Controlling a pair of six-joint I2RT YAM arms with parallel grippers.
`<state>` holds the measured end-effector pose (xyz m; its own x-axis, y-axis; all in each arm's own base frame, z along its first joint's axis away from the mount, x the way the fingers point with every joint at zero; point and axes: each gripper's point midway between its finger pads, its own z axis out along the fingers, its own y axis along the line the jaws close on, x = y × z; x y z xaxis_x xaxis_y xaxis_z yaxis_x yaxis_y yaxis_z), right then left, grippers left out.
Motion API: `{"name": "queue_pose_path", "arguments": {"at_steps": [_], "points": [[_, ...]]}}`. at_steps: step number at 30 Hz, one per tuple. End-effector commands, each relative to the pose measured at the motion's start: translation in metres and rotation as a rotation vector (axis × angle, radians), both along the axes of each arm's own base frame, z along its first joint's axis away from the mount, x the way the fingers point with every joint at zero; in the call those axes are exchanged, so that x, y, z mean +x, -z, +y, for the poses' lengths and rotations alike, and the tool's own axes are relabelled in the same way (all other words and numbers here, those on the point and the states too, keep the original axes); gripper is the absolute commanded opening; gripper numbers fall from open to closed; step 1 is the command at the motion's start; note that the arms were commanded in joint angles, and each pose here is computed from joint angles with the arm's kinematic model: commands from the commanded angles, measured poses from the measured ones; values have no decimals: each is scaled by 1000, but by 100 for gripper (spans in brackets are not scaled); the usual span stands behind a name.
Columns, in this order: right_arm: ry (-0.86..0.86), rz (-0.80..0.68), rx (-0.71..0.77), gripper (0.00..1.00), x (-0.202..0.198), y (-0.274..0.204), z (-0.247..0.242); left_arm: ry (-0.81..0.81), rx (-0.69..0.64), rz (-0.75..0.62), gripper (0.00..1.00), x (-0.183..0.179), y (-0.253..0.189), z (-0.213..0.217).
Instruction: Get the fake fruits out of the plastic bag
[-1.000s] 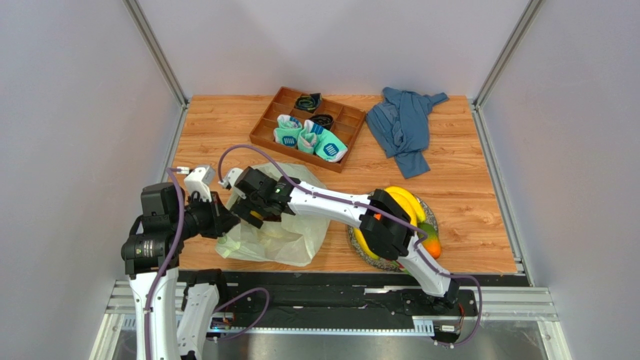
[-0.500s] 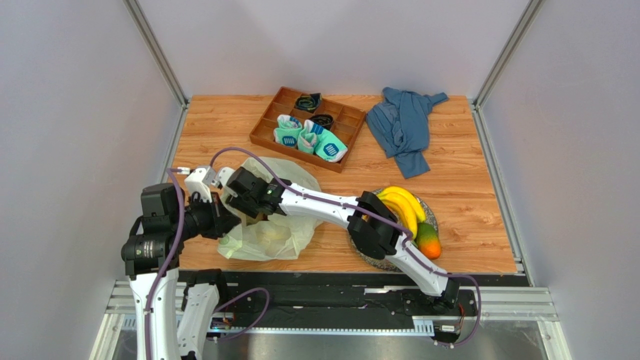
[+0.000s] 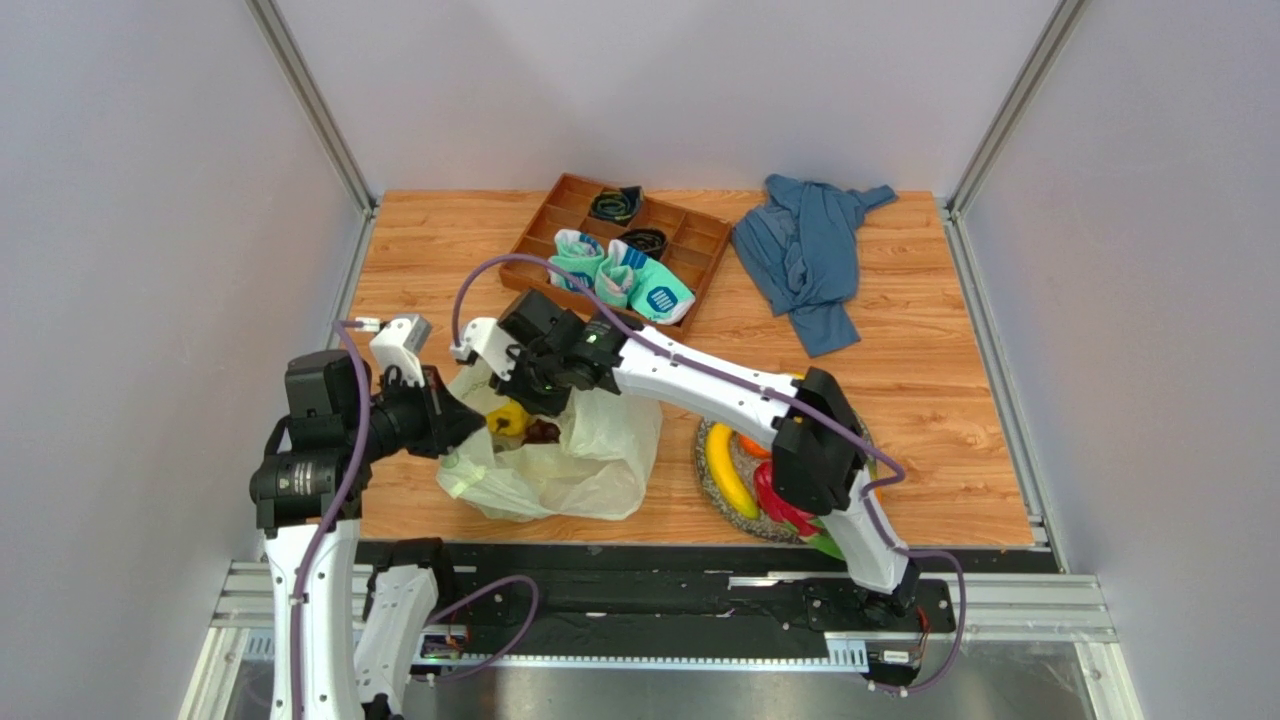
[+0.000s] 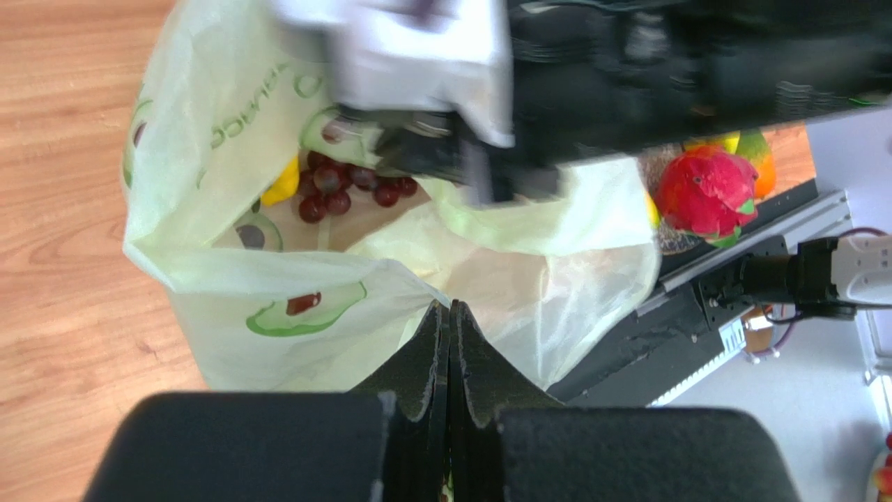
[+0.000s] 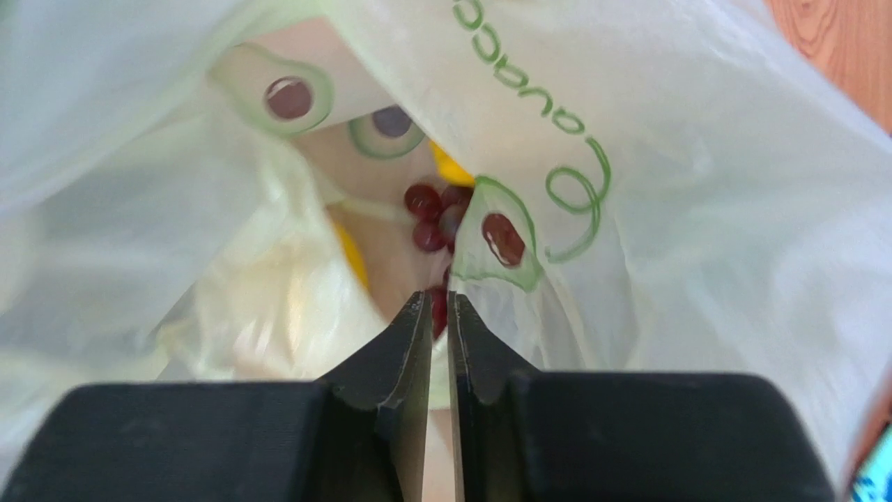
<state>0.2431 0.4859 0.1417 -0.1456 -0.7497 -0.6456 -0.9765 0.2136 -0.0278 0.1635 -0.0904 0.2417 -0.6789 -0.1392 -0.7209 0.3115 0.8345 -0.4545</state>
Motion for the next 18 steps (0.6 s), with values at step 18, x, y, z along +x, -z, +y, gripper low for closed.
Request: {"name": "queue_pose_path", "arguments": {"at_steps": [18], "points": [[-110, 53, -48, 35, -40, 19, 0, 195, -52, -179, 0, -38, -75, -27]]}}
